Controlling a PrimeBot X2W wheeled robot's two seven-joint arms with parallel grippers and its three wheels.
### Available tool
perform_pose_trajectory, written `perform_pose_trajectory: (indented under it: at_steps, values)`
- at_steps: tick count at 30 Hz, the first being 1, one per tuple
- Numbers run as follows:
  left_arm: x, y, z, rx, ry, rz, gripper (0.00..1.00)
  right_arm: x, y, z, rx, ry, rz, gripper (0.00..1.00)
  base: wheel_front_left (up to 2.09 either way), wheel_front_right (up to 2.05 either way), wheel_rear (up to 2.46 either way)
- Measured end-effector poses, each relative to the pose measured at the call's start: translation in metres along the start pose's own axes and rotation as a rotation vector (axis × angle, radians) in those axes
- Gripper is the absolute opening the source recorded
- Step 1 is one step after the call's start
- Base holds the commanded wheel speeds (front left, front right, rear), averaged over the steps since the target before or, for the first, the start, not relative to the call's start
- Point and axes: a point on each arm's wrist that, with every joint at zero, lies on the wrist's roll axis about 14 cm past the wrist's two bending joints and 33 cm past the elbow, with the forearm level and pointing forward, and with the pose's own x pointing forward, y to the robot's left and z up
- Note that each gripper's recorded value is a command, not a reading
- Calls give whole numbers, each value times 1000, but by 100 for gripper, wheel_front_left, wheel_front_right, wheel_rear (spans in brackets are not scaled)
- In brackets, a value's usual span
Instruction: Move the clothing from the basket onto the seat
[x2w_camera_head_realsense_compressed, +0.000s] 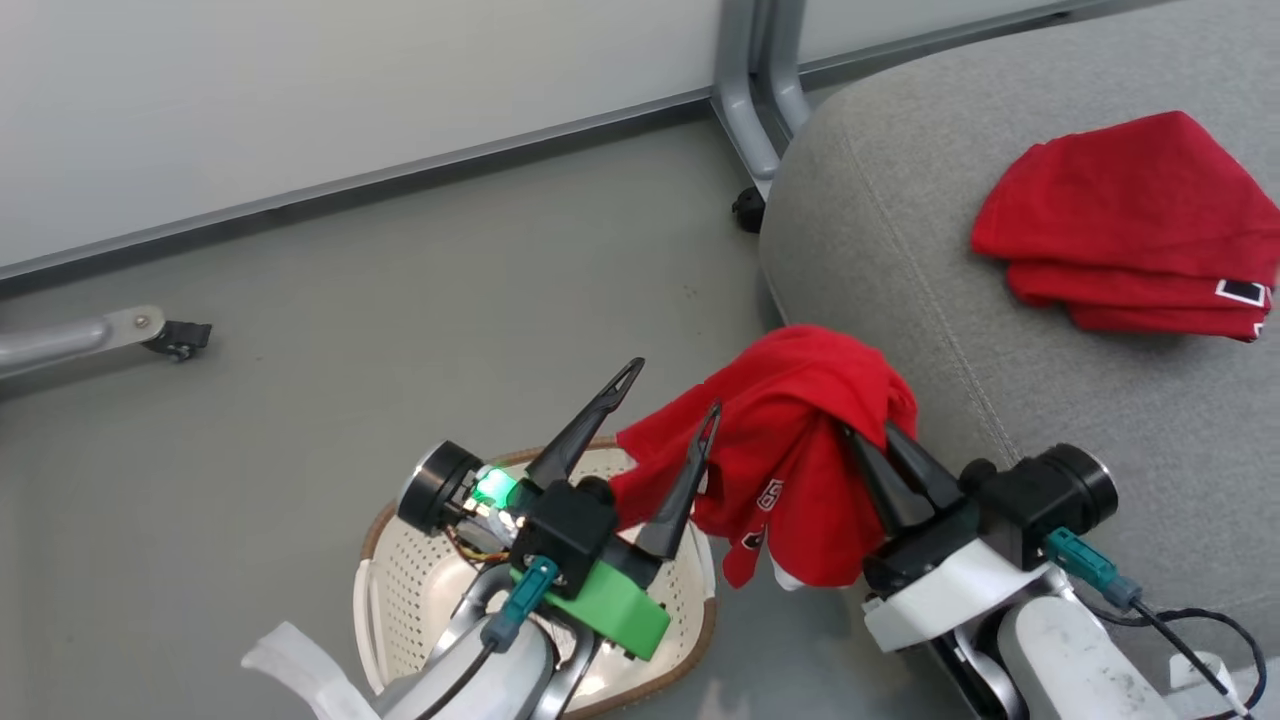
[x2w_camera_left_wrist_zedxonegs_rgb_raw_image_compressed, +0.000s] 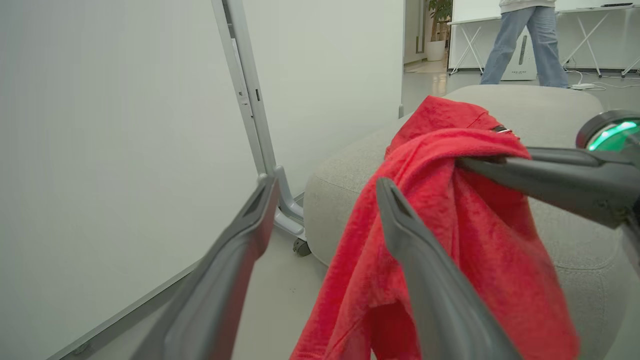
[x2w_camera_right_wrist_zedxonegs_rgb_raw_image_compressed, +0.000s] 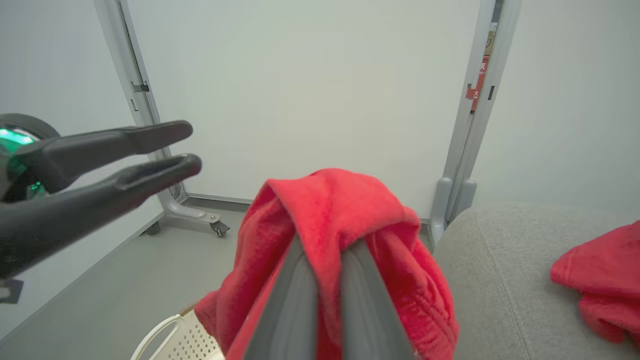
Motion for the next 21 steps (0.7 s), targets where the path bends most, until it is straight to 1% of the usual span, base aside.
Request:
perform_pose_trajectory:
  at_steps: [4, 10, 16, 21]
  values:
    - [3, 1, -9, -16, 7, -7, 100, -3, -18, 19, -33, -52, -58, 0, 0, 0, 0]
    - [12, -11, -23, -37, 24, -74, 100, -19, -48, 37, -71, -91, -170, 0, 0, 0, 0]
    - [24, -35, -34, -58, 34, -170, 100, -50, -75, 36, -93, -65, -302, 0, 0, 0, 0]
    - [33, -55, -41, -81, 40, -247, 100, -74, -90, 36, -101, -46, -396, 0, 0, 0, 0]
